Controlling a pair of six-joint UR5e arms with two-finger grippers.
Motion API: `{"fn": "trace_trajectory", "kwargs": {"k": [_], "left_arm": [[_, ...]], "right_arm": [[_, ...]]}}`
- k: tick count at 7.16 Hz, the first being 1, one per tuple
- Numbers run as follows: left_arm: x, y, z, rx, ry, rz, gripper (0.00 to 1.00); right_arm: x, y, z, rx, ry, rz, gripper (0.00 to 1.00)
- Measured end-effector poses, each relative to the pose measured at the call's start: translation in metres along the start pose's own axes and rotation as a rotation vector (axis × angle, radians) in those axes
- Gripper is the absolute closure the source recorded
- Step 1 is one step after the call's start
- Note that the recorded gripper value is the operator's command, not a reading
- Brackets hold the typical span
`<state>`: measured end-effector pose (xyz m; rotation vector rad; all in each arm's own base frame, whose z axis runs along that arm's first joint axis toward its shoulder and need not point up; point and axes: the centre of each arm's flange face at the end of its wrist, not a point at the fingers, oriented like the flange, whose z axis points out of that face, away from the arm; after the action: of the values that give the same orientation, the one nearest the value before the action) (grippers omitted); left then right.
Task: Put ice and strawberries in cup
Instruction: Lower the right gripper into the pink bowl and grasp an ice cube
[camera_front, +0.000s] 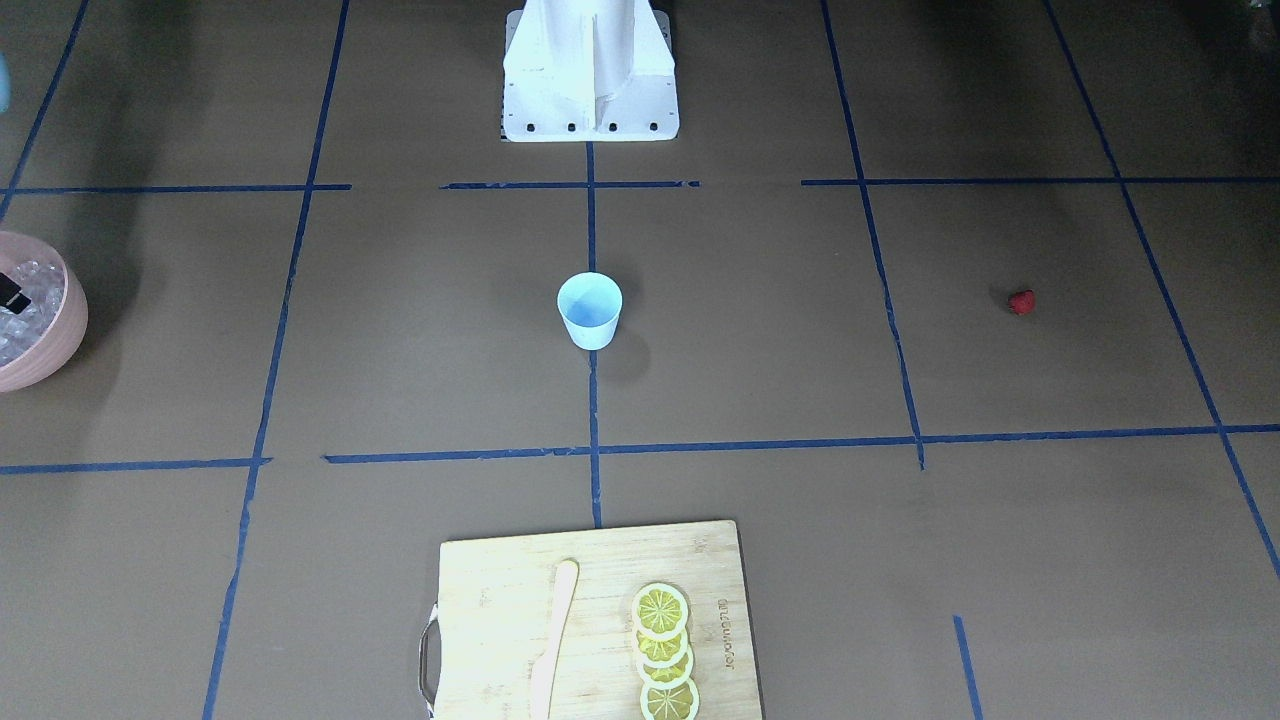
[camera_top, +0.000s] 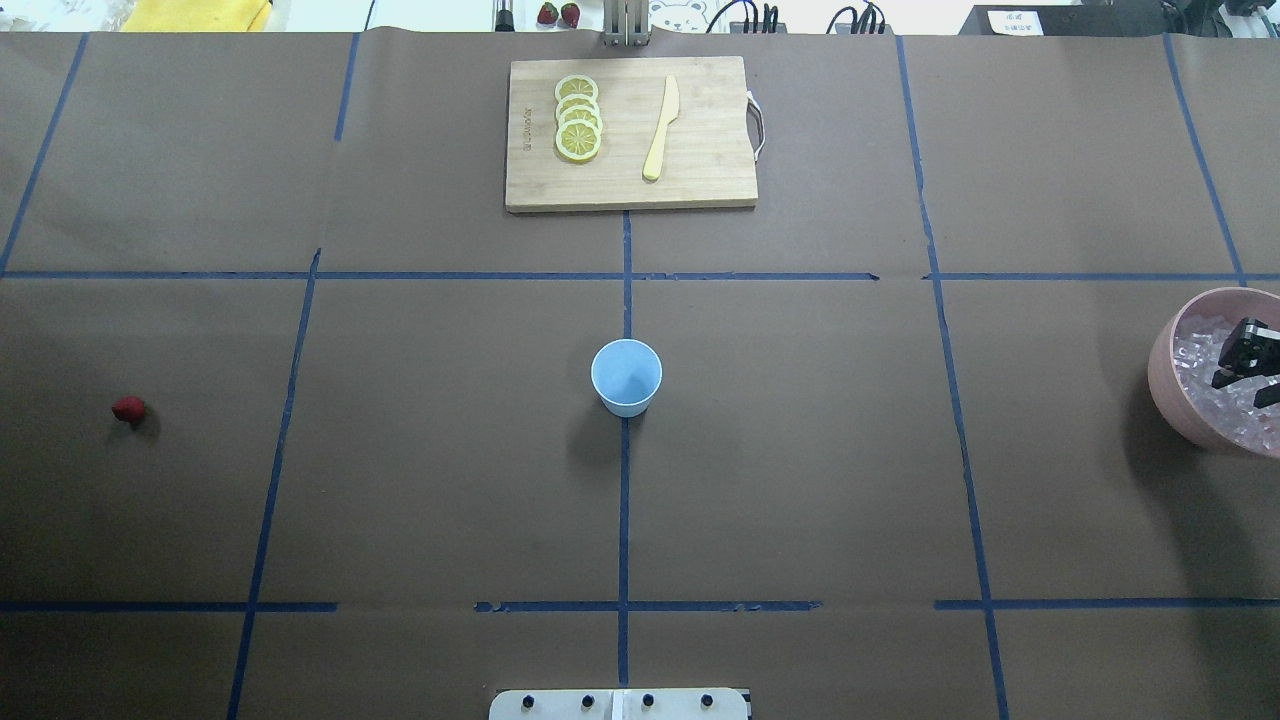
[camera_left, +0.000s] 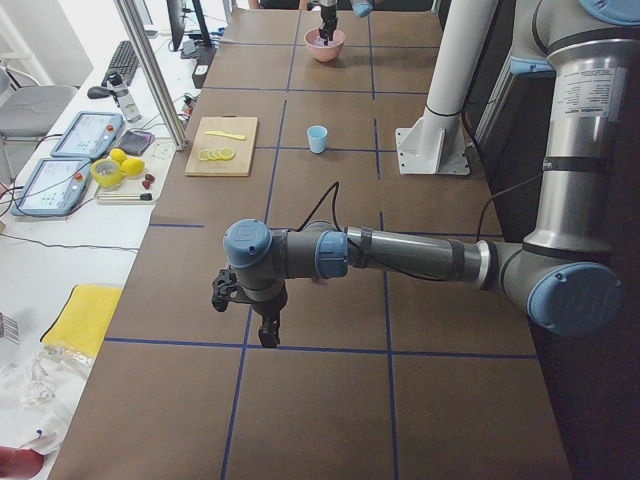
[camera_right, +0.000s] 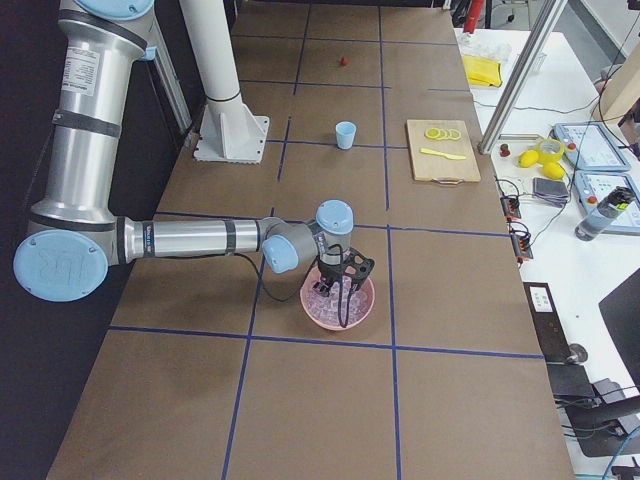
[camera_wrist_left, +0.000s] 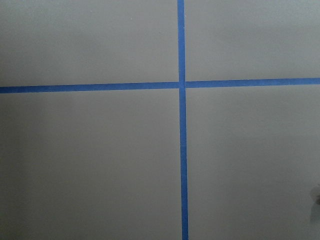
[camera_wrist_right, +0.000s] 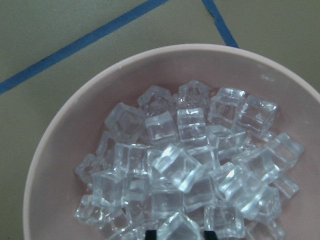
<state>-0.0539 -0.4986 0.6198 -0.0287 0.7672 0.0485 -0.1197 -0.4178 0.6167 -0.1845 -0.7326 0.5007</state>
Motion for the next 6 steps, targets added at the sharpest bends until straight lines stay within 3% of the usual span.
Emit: {"fn": "trace_trajectory", "kwargs": {"k": [2, 6], "left_arm": [[0.001, 0.0, -0.001, 0.002, 0.001, 0.0, 0.0], [0.001, 0.0, -0.001, 0.002, 0.001, -0.003, 0.0]], "right_arm": [[-0.003, 0.001, -0.004, 0.004, -0.008, -0.005, 0.93], [-0.022, 0.015, -0.038, 0.036, -0.063, -0.039, 1.0]]}}
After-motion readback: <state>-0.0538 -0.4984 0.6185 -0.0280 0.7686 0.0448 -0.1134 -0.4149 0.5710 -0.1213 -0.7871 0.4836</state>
